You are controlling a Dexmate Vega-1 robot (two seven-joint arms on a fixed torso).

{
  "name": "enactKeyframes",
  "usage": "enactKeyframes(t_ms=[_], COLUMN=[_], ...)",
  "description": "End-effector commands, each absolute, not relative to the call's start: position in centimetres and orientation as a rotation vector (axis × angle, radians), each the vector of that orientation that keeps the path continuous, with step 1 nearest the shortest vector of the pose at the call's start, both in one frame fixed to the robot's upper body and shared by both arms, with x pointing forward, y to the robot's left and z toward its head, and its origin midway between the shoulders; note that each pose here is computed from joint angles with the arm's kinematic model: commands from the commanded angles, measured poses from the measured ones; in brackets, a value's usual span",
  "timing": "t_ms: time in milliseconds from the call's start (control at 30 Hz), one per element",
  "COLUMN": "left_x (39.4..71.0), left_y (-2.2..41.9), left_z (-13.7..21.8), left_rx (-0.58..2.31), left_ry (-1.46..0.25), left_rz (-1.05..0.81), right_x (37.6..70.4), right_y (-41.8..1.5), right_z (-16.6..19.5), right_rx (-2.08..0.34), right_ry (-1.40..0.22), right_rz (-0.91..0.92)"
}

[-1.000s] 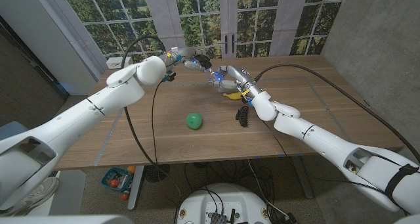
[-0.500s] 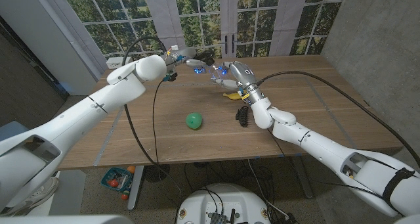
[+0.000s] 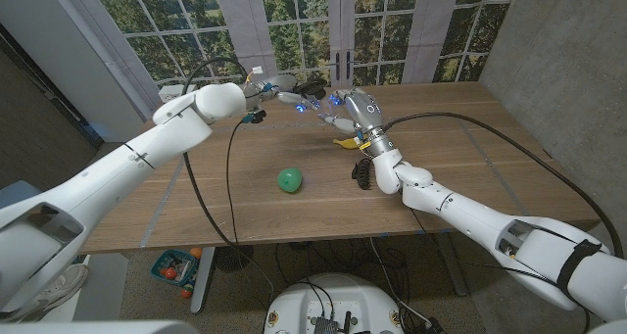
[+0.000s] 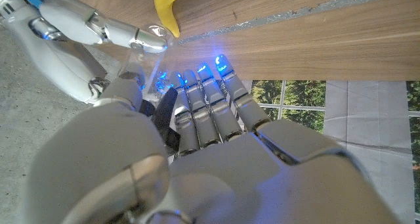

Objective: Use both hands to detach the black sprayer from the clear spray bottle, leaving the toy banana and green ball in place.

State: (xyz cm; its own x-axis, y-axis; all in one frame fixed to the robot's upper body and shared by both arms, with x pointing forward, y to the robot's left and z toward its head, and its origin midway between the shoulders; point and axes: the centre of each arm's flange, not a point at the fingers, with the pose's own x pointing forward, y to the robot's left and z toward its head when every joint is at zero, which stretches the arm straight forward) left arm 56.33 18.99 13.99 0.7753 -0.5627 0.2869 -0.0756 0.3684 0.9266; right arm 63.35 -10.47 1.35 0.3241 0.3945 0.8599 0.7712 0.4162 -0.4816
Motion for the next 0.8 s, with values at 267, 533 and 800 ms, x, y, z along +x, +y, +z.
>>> enactKeyframes(t_ms=[267,533,800], left_x=[53.7,53.3,53.2], left_y=[18.7,18.6,18.6], left_z=[13.9,13.9,14.5], left_rx=[1.276,1.265,1.225], left_ry=[-0.631,-0.706,-0.812], left_rz=[-0.271,-0.28,-0.246], right_x=[66.7,67.9,68.0], right_y=[-12.7,-12.7,-12.5], right_z=[1.2,0.9,0.7], right_rx=[-1.216,-1.247,-1.25], right_ry=[-1.168,-1.15,-1.149], right_rz=[-0.594,-0.589,-0.558])
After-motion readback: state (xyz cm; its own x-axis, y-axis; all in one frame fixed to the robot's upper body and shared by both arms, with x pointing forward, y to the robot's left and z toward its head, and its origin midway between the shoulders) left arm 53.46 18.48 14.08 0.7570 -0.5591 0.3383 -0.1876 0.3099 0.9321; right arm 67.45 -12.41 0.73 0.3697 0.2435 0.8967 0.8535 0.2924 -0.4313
